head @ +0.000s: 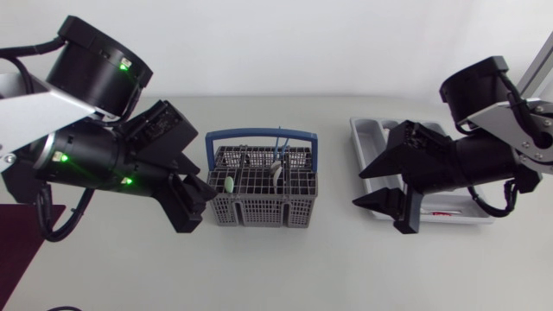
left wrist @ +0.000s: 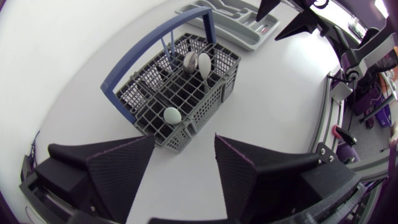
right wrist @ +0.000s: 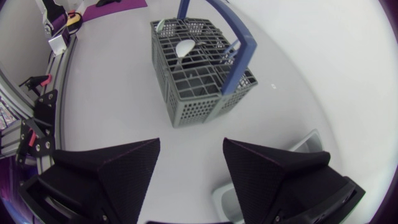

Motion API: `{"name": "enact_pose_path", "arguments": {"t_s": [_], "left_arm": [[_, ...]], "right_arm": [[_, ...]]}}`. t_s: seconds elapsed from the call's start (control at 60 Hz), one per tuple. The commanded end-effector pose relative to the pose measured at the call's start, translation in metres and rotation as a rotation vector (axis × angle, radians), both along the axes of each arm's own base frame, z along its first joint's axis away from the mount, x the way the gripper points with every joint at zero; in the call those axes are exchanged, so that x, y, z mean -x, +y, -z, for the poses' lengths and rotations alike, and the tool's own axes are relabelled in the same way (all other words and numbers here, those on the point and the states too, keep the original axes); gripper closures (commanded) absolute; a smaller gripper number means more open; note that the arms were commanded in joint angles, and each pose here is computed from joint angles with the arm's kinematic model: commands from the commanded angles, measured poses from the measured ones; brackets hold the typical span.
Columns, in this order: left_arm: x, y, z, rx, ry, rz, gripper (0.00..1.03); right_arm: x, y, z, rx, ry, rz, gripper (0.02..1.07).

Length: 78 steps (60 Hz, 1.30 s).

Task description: Unload the cutlery basket into the drawer organizer.

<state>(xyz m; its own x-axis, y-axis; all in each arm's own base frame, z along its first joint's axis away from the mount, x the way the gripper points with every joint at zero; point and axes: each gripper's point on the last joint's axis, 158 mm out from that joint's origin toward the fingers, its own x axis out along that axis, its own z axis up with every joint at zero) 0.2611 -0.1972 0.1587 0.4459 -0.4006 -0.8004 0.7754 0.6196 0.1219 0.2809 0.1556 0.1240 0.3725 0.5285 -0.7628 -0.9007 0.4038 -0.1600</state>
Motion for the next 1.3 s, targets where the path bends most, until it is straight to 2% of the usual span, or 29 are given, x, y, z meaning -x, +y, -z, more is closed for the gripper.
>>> {"name": "enact_pose_path", "arguments": {"t_s": [0.0, 0.217, 0.467, 0.65, 0.967, 1.283], "left_arm": [[0.011, 0.004, 0.008, -0.021, 0.005, 0.046, 0.16], [0.019, 0.01, 0.02, -0.031, 0.001, 0.106, 0.14], [0.018, 0.011, 0.023, -0.033, -0.025, 0.184, 0.13], [0.016, 0.014, 0.031, -0.028, -0.032, 0.218, 0.11], [0.013, 0.016, 0.041, 0.071, -0.062, 0.261, 0.11], [0.002, 0.014, 0.052, 0.097, -0.139, 0.259, 0.08]], "right_arm": [[0.0, 0.023, -0.017, -0.054, 0.024, 0.056, 0.33], [0.005, 0.073, -0.034, -0.123, 0.079, 0.069, 0.33], [0.004, 0.106, -0.036, -0.159, 0.165, 0.097, 0.33], [0.012, 0.136, -0.031, -0.171, 0.282, 0.136, 0.33], [0.006, 0.178, -0.024, -0.204, 0.356, 0.159, 0.33], [-0.005, 0.202, -0.007, -0.271, 0.404, 0.23, 0.33]]}}
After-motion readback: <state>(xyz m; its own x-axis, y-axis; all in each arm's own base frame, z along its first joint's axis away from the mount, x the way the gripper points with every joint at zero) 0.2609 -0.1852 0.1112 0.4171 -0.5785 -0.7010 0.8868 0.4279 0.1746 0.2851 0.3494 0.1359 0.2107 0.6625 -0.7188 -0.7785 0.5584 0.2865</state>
